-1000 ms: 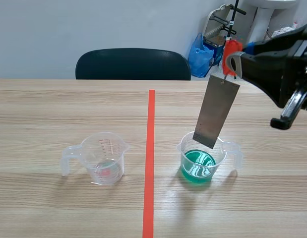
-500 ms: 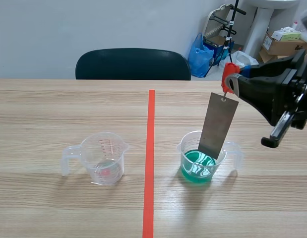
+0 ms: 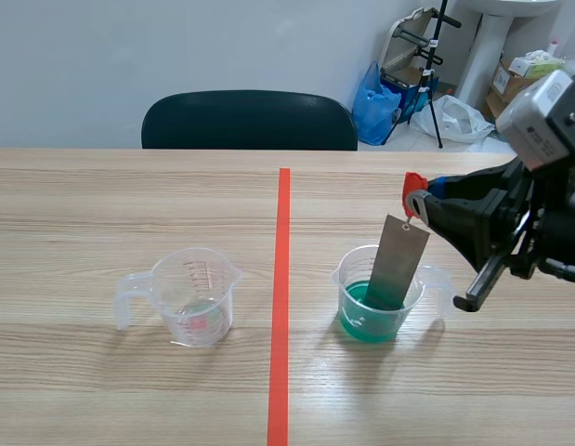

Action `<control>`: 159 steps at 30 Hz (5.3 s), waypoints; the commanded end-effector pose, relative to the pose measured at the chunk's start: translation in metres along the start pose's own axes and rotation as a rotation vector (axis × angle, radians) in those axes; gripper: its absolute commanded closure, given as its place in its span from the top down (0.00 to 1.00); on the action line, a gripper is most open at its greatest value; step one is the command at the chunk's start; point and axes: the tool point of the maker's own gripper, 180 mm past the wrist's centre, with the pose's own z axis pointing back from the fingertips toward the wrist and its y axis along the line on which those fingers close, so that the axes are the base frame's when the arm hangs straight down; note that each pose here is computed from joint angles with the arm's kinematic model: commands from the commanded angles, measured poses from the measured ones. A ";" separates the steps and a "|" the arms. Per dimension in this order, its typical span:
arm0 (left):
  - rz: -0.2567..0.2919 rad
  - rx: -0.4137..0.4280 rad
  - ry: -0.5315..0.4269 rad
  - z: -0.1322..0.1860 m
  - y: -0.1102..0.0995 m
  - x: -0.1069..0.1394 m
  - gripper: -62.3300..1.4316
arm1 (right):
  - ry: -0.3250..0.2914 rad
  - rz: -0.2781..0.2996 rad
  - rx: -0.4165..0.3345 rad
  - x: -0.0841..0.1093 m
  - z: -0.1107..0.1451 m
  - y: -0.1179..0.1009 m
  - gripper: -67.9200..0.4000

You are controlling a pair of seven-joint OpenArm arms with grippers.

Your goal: Do the redox reaction experiment

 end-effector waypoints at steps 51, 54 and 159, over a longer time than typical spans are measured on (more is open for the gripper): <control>0.001 0.015 0.007 0.000 0.003 -0.001 1.00 | -0.038 0.052 0.059 0.002 -0.005 0.006 0.02; 0.001 0.015 0.007 0.000 0.003 -0.001 1.00 | -0.038 0.052 0.059 0.002 -0.005 0.006 0.02; 0.001 0.015 0.007 0.000 0.003 -0.001 1.00 | -0.040 0.054 0.060 0.003 -0.004 0.005 0.02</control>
